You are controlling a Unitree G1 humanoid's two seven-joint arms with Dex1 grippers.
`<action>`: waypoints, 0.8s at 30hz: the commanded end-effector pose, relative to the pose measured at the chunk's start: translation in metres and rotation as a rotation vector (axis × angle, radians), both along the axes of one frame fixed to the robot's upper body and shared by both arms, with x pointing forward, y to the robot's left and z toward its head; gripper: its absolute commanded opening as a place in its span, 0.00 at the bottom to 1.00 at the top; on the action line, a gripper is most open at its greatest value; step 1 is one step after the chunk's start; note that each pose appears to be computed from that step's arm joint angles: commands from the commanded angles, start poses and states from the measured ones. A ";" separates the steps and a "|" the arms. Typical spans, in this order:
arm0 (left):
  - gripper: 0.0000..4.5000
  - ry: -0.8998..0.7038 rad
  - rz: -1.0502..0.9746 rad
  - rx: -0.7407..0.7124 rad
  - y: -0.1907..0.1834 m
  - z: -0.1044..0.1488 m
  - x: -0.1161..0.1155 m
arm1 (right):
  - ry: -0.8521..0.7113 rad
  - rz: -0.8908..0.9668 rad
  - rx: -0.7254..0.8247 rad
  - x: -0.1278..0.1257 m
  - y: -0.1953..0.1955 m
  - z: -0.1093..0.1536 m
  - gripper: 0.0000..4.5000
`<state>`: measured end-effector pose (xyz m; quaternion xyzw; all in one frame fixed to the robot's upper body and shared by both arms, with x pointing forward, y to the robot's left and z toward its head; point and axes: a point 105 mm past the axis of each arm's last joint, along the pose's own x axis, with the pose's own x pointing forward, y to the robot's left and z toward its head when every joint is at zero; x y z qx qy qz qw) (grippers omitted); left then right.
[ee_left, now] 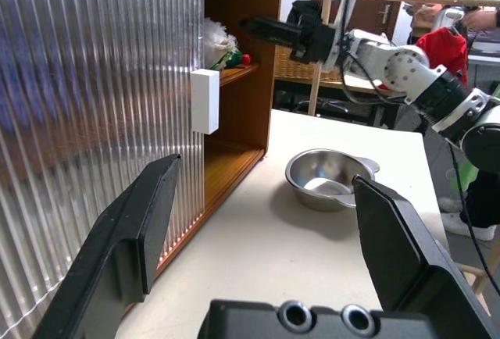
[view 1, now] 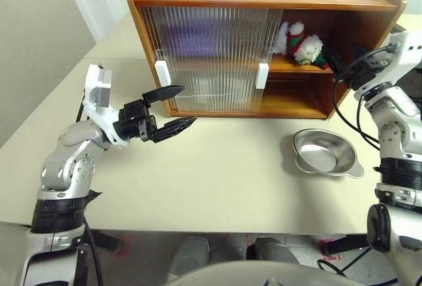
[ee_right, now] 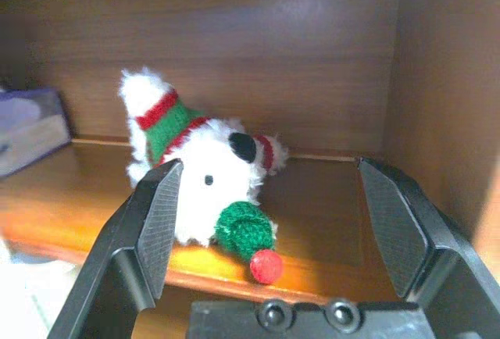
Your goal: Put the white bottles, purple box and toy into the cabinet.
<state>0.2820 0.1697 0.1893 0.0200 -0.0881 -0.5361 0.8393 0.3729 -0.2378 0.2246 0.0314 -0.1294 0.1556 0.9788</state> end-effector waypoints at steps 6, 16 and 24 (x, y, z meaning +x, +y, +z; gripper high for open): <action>1.00 -0.001 -0.006 0.014 0.002 -0.001 -0.001 | 0.099 0.410 0.031 -0.070 0.025 0.002 0.99; 1.00 0.012 -0.029 0.034 0.000 -0.006 -0.003 | 0.496 0.475 0.111 -0.141 -0.019 -0.047 0.99; 1.00 0.012 -0.027 0.034 -0.001 -0.007 -0.003 | 0.697 0.223 0.353 -0.173 -0.073 -0.086 0.99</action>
